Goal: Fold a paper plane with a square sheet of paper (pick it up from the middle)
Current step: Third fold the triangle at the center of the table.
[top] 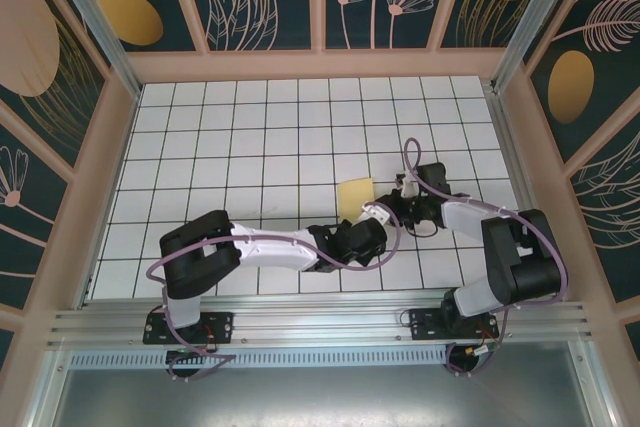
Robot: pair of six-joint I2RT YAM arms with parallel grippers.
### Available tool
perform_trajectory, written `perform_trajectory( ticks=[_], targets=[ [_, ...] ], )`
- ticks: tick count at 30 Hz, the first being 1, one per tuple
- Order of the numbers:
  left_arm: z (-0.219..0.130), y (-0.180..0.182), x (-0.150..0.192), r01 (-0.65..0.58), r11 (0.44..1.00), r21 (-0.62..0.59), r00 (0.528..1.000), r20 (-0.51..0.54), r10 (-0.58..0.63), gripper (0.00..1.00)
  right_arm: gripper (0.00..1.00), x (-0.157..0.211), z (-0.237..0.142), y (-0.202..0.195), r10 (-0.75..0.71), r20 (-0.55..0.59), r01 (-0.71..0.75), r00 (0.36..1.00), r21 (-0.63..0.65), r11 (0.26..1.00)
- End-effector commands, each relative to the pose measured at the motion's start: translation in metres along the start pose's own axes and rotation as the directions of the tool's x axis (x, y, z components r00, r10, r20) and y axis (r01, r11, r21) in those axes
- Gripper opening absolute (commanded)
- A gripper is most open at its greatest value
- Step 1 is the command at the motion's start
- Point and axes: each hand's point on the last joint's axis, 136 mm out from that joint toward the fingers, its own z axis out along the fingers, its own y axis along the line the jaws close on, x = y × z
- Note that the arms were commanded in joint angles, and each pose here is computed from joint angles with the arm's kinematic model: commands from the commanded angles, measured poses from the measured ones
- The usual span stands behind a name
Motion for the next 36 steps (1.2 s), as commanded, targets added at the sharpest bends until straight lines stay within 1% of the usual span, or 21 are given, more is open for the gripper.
perform_trajectory(
  ticks=[1,3,5,7,9,10,14,16,19,24,28,32,36],
  targets=[
    [-0.01,-0.001,-0.012,0.075,0.995,0.062,0.996,0.046,-0.078,0.0,0.23,-0.008,-0.005,0.0,-0.03,0.011,0.03,0.999,0.042,0.999],
    [-0.012,0.001,-0.012,0.096,0.992,0.084,0.994,0.048,-0.101,0.0,0.25,-0.015,-0.01,-0.003,-0.048,0.035,0.044,0.998,0.089,0.995],
    [-0.014,0.003,-0.013,0.114,0.988,0.105,0.991,0.053,-0.12,0.0,0.27,-0.027,-0.019,-0.006,-0.061,0.084,0.049,0.995,0.146,0.988],
    [-0.015,0.004,-0.011,0.125,0.985,0.122,0.99,0.052,-0.132,0.0,0.27,-0.035,-0.024,0.003,-0.089,0.11,0.073,0.99,0.144,0.987],
    [-0.016,0.004,-0.015,0.141,0.98,0.142,0.987,0.061,-0.151,0.0,0.22,-0.041,-0.025,0.016,-0.111,0.115,0.099,0.987,0.109,0.989],
    [-0.015,0.007,-0.005,0.141,0.98,0.139,0.988,0.044,-0.148,0.0,0.19,-0.042,-0.023,0.022,-0.124,0.107,0.114,0.987,0.092,0.989],
    [-0.015,0.009,-0.002,0.157,0.975,0.158,0.986,0.037,-0.164,0.0,0.1,-0.04,-0.005,0.031,-0.14,0.044,0.138,0.989,0.064,0.988],
    [-0.015,0.009,-0.002,0.16,0.973,0.164,0.985,0.037,-0.168,0.0,0.1,-0.041,0.002,0.032,-0.144,0.034,0.142,0.989,0.067,0.988],
    [-0.014,0.008,-0.002,0.162,0.972,0.173,0.985,0.032,-0.17,0.0,0.1,-0.036,0.015,0.042,-0.177,-0.008,0.178,0.984,0.025,0.984],
    [-0.013,0.009,-0.001,0.162,0.969,0.184,0.985,0.022,-0.169,0.0,0.09,-0.036,0.04,0.027,-0.176,-0.079,0.182,0.981,0.072,0.981],
    [-0.012,0.011,0.0,0.17,0.966,0.196,0.984,0.01,-0.176,0.0,0.09,-0.031,0.055,0.004,-0.17,-0.134,0.189,0.976,0.148,0.971],
    [-0.012,0.011,-0.003,0.184,0.955,0.232,0.982,-0.003,-0.188,0.0,0.09,-0.024,0.063,-0.015,-0.17,-0.172,0.204,0.97,0.204,0.957],
    [-0.011,0.016,-0.005,0.201,0.948,0.245,0.979,-0.014,-0.204,0.0,0.09,-0.02,0.066,-0.022,-0.179,-0.191,0.222,0.965,0.232,0.947]
  ],
)
